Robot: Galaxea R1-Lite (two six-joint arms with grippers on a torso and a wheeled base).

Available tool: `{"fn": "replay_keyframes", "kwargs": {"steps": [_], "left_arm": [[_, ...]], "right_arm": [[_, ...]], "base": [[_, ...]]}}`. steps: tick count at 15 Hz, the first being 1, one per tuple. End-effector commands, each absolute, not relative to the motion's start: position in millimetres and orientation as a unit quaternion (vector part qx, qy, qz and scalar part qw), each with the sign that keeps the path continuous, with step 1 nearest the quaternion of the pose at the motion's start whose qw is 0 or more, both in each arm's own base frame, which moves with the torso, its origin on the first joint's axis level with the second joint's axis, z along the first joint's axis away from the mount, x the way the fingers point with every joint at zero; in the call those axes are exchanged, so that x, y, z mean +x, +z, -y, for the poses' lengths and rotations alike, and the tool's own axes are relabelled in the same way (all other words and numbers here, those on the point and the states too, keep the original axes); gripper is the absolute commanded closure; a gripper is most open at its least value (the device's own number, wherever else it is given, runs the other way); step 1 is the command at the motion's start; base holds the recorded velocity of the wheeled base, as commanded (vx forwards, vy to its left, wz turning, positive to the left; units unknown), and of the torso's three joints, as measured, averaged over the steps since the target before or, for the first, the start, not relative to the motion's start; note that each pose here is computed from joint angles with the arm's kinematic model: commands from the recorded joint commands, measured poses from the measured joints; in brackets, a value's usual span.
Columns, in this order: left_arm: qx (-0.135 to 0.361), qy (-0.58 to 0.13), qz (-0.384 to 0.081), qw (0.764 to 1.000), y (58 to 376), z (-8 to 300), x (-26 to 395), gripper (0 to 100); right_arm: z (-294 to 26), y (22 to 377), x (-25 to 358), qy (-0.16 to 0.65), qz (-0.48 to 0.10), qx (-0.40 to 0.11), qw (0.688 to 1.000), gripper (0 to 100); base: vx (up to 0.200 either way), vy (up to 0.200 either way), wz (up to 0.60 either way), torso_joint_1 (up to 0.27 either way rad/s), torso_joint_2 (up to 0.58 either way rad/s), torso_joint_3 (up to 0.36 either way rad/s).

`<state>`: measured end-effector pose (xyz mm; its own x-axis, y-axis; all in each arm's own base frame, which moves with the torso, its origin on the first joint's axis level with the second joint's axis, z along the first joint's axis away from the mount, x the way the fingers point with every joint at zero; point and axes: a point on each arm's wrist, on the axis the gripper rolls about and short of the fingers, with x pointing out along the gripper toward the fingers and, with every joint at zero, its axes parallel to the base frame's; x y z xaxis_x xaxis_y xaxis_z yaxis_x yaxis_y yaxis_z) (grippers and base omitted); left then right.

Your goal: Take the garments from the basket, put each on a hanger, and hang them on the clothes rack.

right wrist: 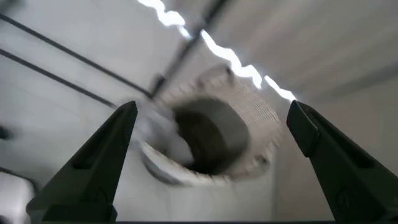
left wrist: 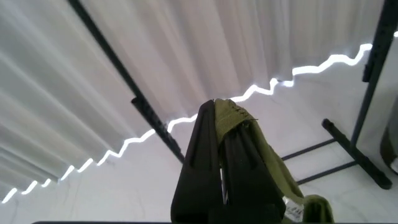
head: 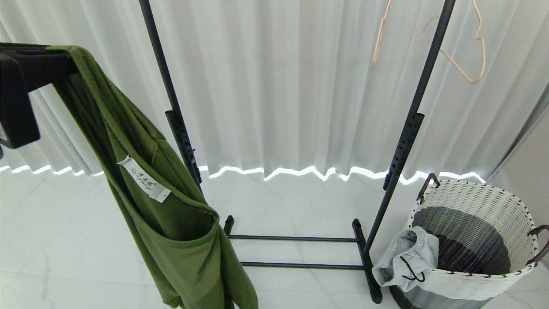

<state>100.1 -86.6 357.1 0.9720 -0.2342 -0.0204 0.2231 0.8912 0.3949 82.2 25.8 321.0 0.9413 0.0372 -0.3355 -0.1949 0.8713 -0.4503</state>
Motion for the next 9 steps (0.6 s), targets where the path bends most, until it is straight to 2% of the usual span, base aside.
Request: {"fn": "replay_keyframes", "kwargs": {"steps": [1,9], "left_arm": [[0.194,-0.107,0.021,0.975,358.1,75.8,92.6,100],[0.217,-0.124,0.032,0.968,359.2,73.9,91.2,100]], "right_arm": [[-12.0,307.4,83.1,-0.01,-0.202,-0.258,0.945,0],[-7.2,310.3,75.7,-0.036,-0.186,-0.212,0.959,0]], "base": [[0.0,0.0,0.0,0.0,0.0,0.0],[0.0,0.0,0.0,0.0,0.0,0.0]]}}
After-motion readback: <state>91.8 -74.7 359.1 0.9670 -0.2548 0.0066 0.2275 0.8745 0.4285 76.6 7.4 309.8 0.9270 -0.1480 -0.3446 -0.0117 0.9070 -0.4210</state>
